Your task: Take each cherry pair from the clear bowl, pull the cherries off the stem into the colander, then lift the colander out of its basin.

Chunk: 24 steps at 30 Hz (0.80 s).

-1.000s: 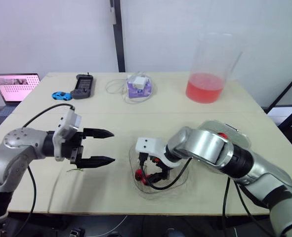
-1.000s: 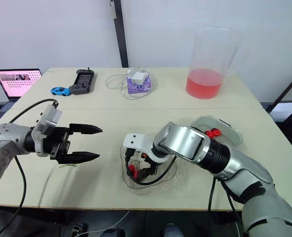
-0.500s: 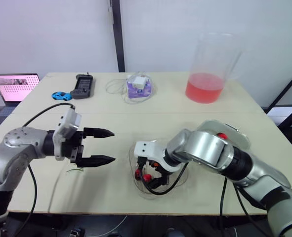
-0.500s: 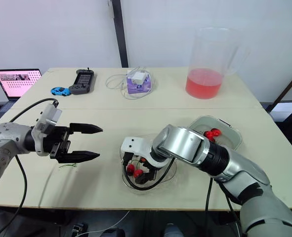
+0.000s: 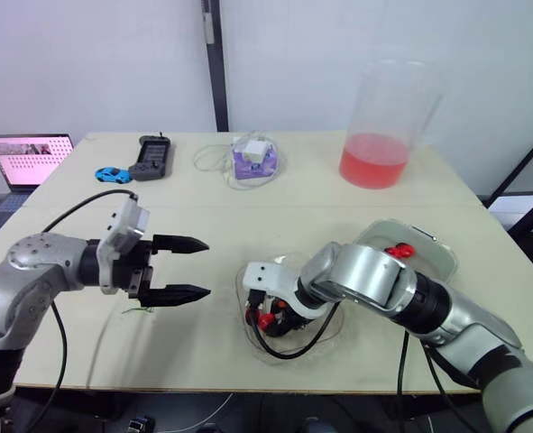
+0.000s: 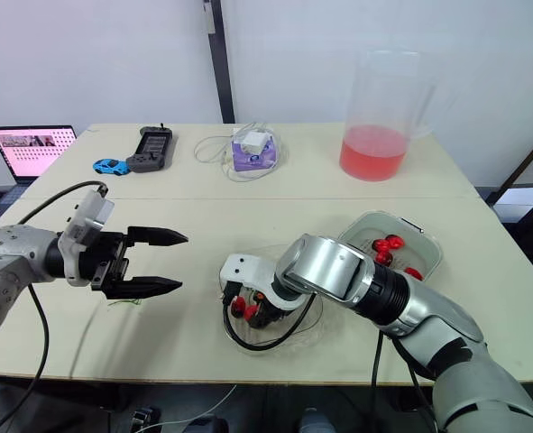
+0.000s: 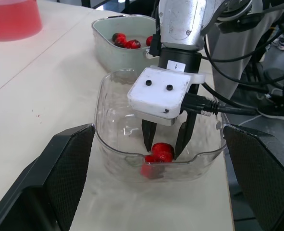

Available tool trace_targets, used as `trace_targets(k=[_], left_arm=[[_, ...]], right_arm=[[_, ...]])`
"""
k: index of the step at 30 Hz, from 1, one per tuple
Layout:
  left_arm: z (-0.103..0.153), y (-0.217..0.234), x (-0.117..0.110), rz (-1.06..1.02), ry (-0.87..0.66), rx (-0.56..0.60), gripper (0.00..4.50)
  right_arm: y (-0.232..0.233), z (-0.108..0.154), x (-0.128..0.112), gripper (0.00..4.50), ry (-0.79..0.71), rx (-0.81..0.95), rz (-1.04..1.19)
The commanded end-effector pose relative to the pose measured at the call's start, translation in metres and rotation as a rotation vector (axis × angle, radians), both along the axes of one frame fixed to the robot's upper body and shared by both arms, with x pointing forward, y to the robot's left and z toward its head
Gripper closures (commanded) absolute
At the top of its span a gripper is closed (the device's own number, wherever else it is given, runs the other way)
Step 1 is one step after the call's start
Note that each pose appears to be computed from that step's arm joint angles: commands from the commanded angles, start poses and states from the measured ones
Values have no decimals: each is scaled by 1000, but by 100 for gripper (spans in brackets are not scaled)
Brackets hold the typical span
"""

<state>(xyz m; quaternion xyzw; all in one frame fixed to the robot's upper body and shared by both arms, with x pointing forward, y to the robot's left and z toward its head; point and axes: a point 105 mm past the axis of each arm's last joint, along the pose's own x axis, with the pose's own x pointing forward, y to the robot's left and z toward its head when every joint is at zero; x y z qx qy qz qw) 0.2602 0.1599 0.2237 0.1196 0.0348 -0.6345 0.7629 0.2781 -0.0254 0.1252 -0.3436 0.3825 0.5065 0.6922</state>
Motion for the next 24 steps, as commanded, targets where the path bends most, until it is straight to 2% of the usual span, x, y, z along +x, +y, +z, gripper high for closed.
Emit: trace_targets(k=[1,3,5,13,17,20,24], left_arm=[[10,-3,-4,-20,-46,7,0],[10,-3,-4,-22,-45,7,0],[10,-3,-4,-22,-45,7,0],[10,-3,-2,-21,-45,-4,0],[14,-4,0,-14,-40,-39,0],[17,-5,4,-9,-29,-75,0],[19,-7,8,-13,-23,-103,0]], right_arm=[[4,7,-1,234,-18,34,9],[4,7,0,234,-20,36,8],[4,9,0,284,-24,39,9],[-2,27,-2,284,-55,58,33],[-15,54,0,284,-146,99,83],[-20,77,-3,284,-298,145,226],[-31,91,-11,284,-438,170,358]])
